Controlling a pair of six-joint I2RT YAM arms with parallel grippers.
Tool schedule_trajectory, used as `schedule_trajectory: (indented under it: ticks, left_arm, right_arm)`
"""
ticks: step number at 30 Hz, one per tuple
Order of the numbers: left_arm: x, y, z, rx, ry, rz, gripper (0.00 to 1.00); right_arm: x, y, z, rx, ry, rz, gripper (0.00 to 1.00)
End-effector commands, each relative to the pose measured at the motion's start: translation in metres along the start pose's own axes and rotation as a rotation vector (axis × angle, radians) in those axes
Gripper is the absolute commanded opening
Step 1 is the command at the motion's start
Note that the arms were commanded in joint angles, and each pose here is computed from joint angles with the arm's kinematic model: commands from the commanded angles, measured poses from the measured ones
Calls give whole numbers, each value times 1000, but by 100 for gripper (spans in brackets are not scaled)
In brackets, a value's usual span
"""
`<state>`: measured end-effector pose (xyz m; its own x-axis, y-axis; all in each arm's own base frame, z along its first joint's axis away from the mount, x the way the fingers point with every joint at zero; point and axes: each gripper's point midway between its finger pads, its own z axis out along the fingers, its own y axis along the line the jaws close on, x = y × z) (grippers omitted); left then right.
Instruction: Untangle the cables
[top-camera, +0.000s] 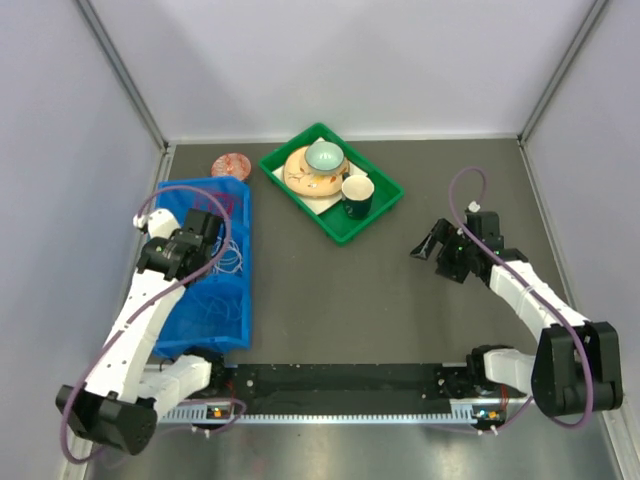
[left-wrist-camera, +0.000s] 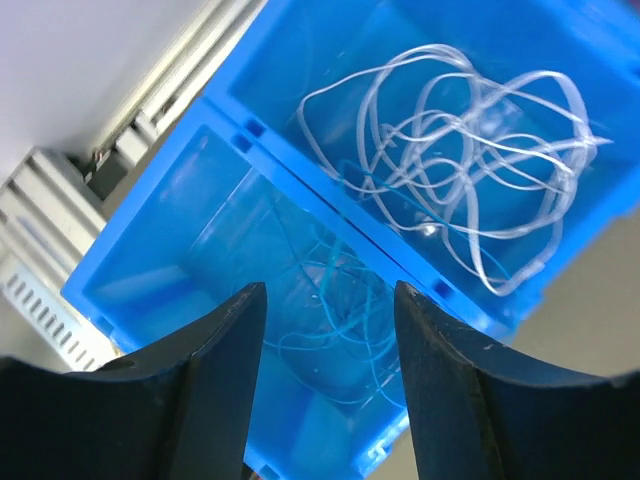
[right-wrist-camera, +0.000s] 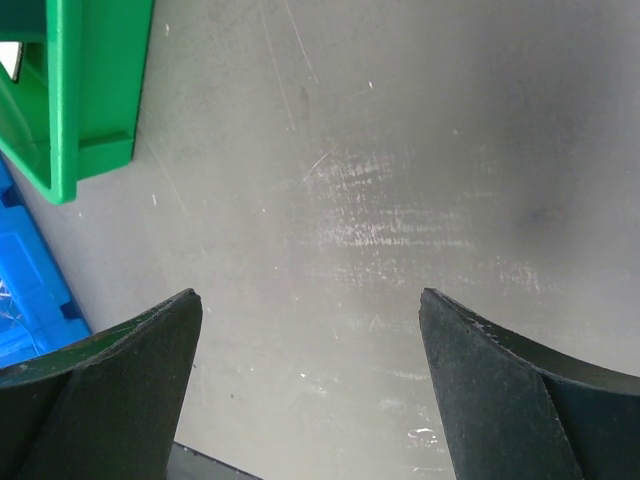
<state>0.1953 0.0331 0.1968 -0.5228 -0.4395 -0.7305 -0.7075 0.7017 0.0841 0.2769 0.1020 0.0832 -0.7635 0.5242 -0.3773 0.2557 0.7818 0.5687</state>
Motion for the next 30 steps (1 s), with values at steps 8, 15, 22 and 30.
schedule_trajectory:
  ticks: [8, 15, 22, 30]
  left_arm:
    - [4, -16, 39, 80, 143, -3, 53]
    - [14, -18, 55, 75, 201, -10, 49]
    - [26, -12, 64, 37, 222, -33, 48]
    - [20, -5, 58, 19, 189, -63, 12]
  right_arm:
    - [-8, 8, 3, -41, -10, -31, 89]
    - [-6, 5, 9, -36, 5, -29, 89]
    - [-6, 4, 12, -36, 12, -29, 89]
    - [-7, 5, 14, -39, 16, -37, 89]
